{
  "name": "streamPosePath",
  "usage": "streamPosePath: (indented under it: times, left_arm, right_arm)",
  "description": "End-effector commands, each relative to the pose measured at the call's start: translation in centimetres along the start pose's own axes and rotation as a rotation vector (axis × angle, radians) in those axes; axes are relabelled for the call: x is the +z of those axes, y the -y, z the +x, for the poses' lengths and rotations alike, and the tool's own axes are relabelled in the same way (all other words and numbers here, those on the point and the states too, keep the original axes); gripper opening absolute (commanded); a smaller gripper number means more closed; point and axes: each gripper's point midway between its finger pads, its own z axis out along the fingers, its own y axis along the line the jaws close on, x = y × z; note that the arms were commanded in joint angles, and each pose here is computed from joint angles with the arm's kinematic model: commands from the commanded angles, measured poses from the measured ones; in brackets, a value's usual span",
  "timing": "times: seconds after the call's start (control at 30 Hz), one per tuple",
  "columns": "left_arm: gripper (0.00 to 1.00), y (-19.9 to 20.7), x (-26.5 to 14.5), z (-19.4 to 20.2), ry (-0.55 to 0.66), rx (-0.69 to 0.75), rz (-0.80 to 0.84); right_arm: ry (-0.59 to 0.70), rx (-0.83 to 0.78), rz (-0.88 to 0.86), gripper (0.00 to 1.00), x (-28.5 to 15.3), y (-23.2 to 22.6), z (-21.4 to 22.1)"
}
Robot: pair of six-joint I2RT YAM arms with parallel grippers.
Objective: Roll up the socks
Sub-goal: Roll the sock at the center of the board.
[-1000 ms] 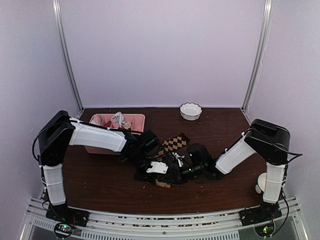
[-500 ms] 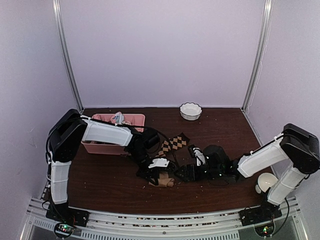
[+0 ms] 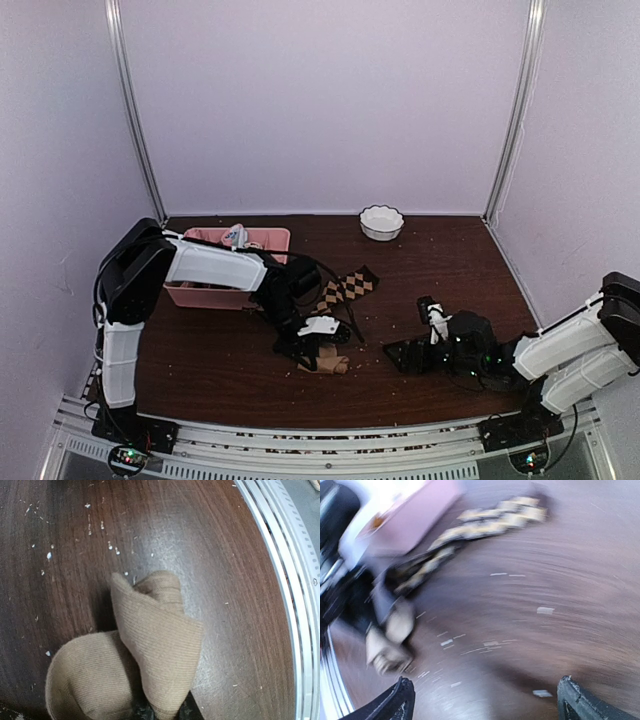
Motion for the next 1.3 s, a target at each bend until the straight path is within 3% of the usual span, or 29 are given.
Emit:
streamPosePath:
  times: [0.0, 0.1, 0.23, 0.43, 0.57, 0.73, 1.17, 1.27]
  left_arm:
    - [0.04, 0.7, 2.8, 5.9, -0.19, -0.11, 0.064]
    - [0.04, 1.0, 3.0, 6.0, -0.198, -0.117, 0.094]
    - [0.04, 1.1, 3.1, 5.8, -0.191, -0.12, 0.108]
    - [0.06, 1.8, 3.0, 5.2, -0.167, -0.119, 0.162]
    - [0.07, 2.0, 3.0, 5.3, -0.173, -0.107, 0.169]
    - [0.08, 2.6, 3.1, 5.1, -0.168, -0.091, 0.18]
    - [0.1, 5.0, 3.1, 5.4, -0.191, -0.015, 0.255]
    - [0.1, 4.7, 3.2, 5.3, -0.197, -0.023, 0.247]
  right_arm:
    - [0.05, -0.424, -0.14, 0.98, -0.7, -5.6, 0.1]
    - [-0.02, -0.658, -0.209, 0.88, -0.5, -8.0, 3.0]
    - [-0.06, -0.841, -0.236, 0.78, 0.5, -10.4, 5.0]
    - [0.002, -1.052, -0.15, 0.7, 3.0, -13.0, 4.4]
    - [0.008, -1.113, -0.145, 0.63, 4.5, -14.0, 4.3]
    - [0.001, -1.146, -0.141, 0.43, 6.2, -14.7, 4.4]
    - [-0.067, -1.155, -0.109, 0.39, 8.3, -13.2, 5.4]
    - [-0.103, -1.154, -0.149, 0.25, 8.1, -13.3, 6.3]
